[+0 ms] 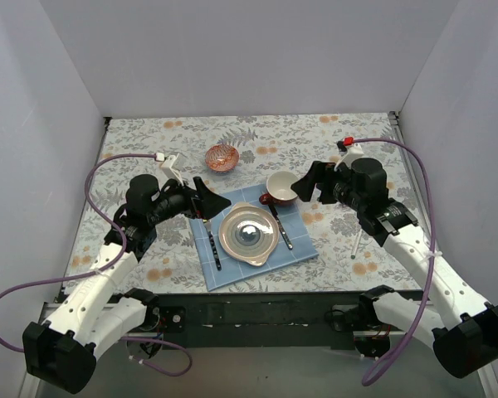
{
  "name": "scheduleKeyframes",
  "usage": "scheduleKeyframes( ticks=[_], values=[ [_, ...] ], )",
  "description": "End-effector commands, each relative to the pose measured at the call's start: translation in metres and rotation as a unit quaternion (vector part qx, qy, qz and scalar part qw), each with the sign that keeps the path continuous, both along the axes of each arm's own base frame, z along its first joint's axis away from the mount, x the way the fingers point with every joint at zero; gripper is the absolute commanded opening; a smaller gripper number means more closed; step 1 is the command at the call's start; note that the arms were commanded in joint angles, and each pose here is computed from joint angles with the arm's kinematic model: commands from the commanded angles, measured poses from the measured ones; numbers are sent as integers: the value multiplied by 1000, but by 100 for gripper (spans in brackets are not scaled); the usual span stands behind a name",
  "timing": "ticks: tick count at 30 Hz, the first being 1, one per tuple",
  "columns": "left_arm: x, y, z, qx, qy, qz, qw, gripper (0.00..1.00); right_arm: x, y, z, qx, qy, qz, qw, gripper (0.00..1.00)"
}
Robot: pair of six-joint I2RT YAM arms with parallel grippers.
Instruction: Insert the pens into the pen caps
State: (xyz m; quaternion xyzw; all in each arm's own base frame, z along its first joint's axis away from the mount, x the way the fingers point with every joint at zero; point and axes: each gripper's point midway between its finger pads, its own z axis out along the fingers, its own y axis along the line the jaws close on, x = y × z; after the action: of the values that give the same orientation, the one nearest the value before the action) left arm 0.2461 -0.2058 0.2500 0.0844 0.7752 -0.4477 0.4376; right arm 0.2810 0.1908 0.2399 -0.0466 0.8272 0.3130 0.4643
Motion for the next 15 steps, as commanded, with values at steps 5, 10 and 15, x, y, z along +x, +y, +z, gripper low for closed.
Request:
scheduleKeyframes(
  ticks=[5,10,15],
  values=[
    [-2,3,3,2,-18,4,1000,98,8,-25,14,-6,-3,-83,997,98],
    [0,8,5,4,-26,21,999,98,7,-75,-18,-103,63,-196,973,98],
    [2,9,2,5,-20,28,999,98,-11,-143,-73,-214,172,-300,914,97]
  ],
)
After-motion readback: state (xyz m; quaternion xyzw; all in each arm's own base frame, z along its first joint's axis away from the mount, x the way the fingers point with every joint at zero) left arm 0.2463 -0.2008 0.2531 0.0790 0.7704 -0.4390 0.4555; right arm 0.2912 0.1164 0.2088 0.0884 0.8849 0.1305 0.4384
